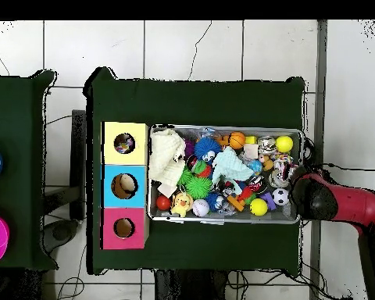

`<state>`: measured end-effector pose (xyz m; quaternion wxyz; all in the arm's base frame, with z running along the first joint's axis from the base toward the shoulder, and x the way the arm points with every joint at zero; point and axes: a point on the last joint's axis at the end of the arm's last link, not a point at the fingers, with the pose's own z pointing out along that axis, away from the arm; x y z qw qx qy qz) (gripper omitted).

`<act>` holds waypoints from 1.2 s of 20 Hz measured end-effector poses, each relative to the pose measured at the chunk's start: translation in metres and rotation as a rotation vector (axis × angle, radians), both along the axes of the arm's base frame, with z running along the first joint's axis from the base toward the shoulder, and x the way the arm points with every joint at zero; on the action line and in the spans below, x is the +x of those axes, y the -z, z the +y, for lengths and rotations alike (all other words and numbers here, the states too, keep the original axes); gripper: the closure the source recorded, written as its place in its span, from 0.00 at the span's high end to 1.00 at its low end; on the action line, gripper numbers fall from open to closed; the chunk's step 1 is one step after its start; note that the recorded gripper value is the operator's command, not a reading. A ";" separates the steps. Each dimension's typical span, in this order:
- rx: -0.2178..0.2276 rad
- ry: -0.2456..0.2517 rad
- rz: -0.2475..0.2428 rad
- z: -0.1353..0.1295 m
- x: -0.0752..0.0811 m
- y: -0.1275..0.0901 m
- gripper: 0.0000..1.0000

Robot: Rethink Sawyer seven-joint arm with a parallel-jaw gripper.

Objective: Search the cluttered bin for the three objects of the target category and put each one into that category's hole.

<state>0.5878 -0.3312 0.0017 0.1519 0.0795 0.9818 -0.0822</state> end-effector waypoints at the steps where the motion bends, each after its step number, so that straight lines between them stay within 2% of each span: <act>1: 0.000 -0.001 0.000 0.000 0.000 0.000 1.00; 22: -0.015 -0.007 0.007 0.000 0.000 0.000 1.00; 23: -0.016 -0.007 0.007 -0.001 0.000 -0.001 0.00; 24: -0.022 -0.002 0.008 -0.005 -0.001 -0.001 0.00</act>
